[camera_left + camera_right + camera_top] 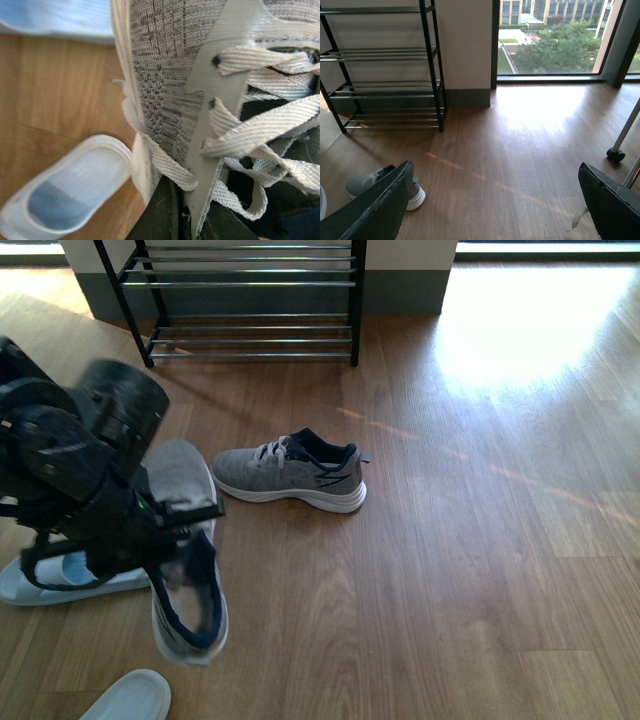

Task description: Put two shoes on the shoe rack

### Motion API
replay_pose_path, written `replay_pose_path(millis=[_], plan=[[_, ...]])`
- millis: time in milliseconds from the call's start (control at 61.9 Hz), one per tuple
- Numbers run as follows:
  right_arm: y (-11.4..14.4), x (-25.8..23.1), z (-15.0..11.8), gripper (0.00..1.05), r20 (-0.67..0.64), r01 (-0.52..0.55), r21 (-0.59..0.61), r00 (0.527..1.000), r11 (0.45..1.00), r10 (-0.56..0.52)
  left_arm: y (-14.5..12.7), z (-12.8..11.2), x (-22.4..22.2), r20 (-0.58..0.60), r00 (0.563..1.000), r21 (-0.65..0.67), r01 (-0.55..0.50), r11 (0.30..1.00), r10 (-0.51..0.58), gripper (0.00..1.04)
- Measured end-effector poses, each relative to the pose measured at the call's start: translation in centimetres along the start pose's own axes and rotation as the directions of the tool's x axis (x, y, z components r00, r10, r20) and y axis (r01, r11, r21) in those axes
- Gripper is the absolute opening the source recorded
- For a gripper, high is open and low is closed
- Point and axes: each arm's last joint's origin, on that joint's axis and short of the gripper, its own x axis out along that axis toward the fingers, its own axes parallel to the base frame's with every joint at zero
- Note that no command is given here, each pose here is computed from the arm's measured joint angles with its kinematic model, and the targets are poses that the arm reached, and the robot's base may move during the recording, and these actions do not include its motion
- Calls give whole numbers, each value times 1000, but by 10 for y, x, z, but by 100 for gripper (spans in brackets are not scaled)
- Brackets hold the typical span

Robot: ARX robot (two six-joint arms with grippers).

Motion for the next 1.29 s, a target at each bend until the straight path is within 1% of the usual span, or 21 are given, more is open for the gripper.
replay_pose_path(millis=[48,81,129,226,275,372,485,582,614,630,662,727,808,840,937,986,1018,1115,1196,1293], plan=[[0,0,0,96,0,0,0,1000,1000,0,2,3,-17,52,999,2,6,1000,-6,2],[0,0,0,96,0,0,0,1000,1000,0,5,6,-35,111,994,12,-1,1000,0,2],[0,0,0,96,0,0,0,1000,1000,0,10,7,-60,206,978,31,-25,999,19,2],[0,0,0,96,0,0,0,1000,1000,0,18,5,-91,317,947,43,-65,997,48,2],[0,0,0,96,0,0,0,1000,1000,0,24,2,-110,372,926,46,-86,995,63,2],[0,0,0,96,0,0,0,1000,1000,0,37,-7,-136,444,891,39,-122,992,93,2],[0,0,0,96,0,0,0,1000,1000,0,55,-28,-170,526,841,11,-158,987,129,2],[0,0,0,96,0,0,0,1000,1000,0,67,-48,-190,569,807,-4,-190,982,158,2],[0,0,0,96,0,0,0,1000,1000,0,71,-57,-197,579,797,-10,-202,979,171,2],[0,0,0,96,0,0,0,1000,1000,0,75,-67,-202,584,791,-13,-219,976,185,2],[0,0,0,96,0,0,0,1000,1000,0,81,-78,-205,585,785,-19,-238,971,204,2],[0,0,0,96,0,0,0,1000,1000,0,101,-109,-211,562,780,-63,-293,954,277,2],[0,0,0,96,0,0,0,1000,1000,0,118,-128,-210,541,776,-114,-315,942,325,2],[0,0,0,96,0,0,0,1000,1000,0,127,-135,-207,556,759,-158,-302,940,337,2],[0,0,0,96,0,0,0,1000,1000,0,134,-137,-208,568,742,-204,-292,934,356,2],[0,0,0,96,0,2,0,1000,1000,-2,135,-134,-210,598,710,-216,-304,928,372,2],[0,0,0,96,0,2,0,1000,1000,-2,135,-132,-212,614,696,-224,-300,927,373,2],[0,0,0,96,0,2,0,1000,1000,-2,134,-130,-215,637,678,-224,-291,930,366,2],[0,0,0,96,0,2,0,1000,1000,-2,131,-129,-216,679,624,-223,-328,918,388,2],[0,0,0,96,0,2,0,1000,1000,-2,130,-128,-219,696,604,-212,-343,915,388,2]])
